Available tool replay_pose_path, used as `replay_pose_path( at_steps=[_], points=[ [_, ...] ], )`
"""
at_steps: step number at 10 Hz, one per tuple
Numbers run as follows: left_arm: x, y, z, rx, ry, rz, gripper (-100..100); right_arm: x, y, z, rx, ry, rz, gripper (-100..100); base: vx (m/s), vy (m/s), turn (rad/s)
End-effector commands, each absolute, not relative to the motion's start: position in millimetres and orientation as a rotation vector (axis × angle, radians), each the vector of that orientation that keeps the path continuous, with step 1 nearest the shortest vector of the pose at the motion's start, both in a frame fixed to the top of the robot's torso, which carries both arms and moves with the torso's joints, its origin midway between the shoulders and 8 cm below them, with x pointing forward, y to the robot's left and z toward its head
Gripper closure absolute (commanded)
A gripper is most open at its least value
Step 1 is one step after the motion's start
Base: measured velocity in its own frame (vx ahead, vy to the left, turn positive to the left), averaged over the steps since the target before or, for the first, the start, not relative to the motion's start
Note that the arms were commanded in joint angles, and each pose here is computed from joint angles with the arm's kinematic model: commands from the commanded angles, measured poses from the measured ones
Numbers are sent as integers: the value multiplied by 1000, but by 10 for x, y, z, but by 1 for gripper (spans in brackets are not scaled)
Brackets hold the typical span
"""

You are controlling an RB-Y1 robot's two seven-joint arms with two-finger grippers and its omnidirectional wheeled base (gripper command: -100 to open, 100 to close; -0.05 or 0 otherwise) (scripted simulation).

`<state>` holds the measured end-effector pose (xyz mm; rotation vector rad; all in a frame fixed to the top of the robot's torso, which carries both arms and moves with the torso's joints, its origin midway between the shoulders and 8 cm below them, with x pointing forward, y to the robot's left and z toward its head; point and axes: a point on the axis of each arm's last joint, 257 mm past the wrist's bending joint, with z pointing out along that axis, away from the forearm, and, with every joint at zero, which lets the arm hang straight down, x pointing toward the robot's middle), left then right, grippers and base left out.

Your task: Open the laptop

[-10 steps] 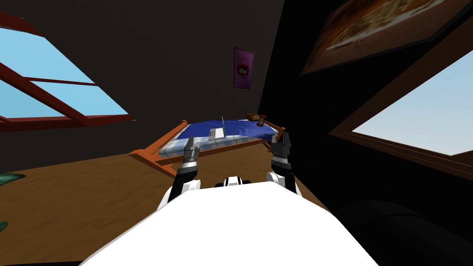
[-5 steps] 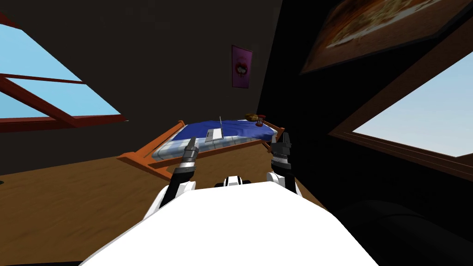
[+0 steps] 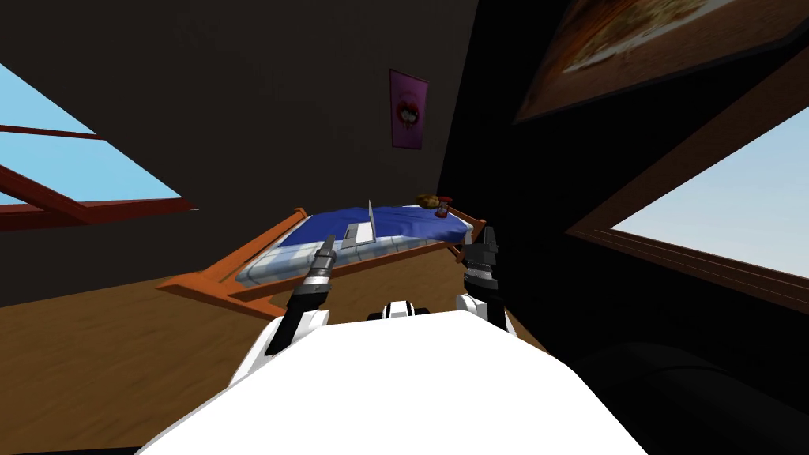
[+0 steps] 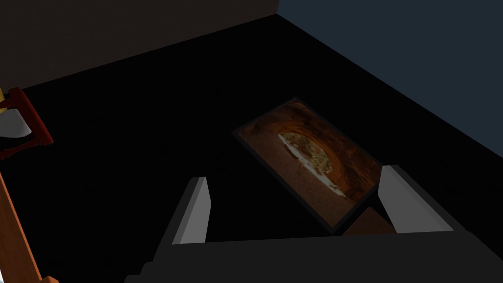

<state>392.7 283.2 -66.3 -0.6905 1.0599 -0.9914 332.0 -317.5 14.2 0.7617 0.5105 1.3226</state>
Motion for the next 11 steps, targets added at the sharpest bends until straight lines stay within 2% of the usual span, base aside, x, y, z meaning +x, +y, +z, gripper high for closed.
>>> replay_pose_path(
  at_steps=[1,11],
  points=[
    [3963,2953,-717,-700,1092,-932,-100,3320,-3175,142,762,510,1323,0,104,-70,-30],
    [4020,3429,-874,-754,1178,-706,-100,3320,-3175,142,762,510,1323,0,105,-66,-34]
  ],
)
